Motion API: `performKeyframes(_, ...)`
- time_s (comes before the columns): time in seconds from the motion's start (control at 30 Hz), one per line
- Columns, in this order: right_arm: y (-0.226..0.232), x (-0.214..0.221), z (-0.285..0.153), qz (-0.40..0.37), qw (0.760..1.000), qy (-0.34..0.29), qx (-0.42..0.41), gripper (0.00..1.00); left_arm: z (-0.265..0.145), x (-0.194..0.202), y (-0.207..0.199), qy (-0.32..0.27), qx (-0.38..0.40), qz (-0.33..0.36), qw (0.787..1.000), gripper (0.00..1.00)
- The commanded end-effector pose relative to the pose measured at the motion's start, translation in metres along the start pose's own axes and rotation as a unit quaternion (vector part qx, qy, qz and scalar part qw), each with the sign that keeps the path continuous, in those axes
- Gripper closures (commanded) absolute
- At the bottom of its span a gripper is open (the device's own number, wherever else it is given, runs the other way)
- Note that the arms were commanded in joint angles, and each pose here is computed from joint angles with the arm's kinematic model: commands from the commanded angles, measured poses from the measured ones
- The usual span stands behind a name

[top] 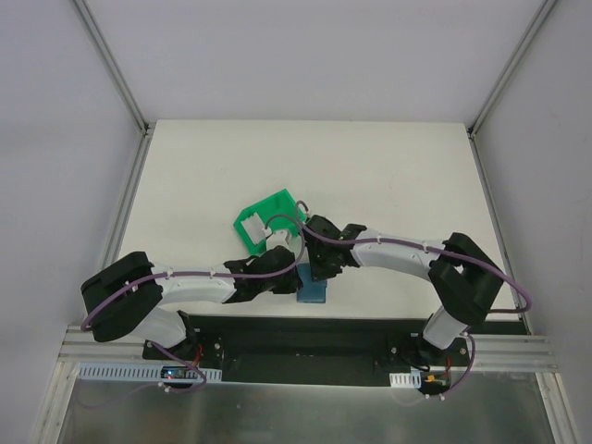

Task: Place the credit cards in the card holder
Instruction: Close the card holder at the center of the board.

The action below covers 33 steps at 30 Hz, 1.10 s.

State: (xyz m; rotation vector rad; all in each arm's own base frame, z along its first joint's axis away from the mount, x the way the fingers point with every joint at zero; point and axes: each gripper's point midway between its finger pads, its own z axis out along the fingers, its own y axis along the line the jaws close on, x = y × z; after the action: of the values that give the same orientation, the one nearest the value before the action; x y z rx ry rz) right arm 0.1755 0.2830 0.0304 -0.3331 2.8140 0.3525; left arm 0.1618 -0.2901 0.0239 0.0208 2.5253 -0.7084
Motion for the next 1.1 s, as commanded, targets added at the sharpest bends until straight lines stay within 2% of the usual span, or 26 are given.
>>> performKeyframes(0.0, -0.058, 0.034, 0.025, -0.035, 0.989, 0.062, 0.127, 0.88, -0.001, 0.005, 0.001, 0.005, 0.001, 0.014, 1.0, 0.78)
performKeyframes(0.33, -0.059, 0.064, 0.03, -0.073, 0.98, 0.132, 0.127, 0.88, -0.002, 0.006, -0.002, 0.003, 0.01, 0.018, 1.0, 0.78)
performKeyframes(0.57, -0.063, 0.07, 0.028, -0.077, 0.979, 0.133, 0.135, 0.88, 0.0, 0.006, -0.007, 0.005, 0.021, 0.024, 0.999, 0.77)
performKeyframes(0.77, -0.062, 0.063, 0.043, -0.063, 0.979, 0.12, 0.154, 0.89, 0.001, 0.007, -0.008, 0.004, 0.023, 0.025, 0.999, 0.77)
performKeyframes(0.97, -0.053, 0.043, 0.026, -0.032, 0.993, 0.035, 0.112, 0.9, 0.002, 0.008, -0.009, 0.005, 0.025, 0.024, 0.999, 0.78)
performKeyframes(1.07, -0.042, 0.029, 0.014, -0.012, 0.996, -0.011, 0.083, 0.84, 0.001, 0.003, -0.019, 0.001, 0.04, 0.04, 0.998, 0.77)
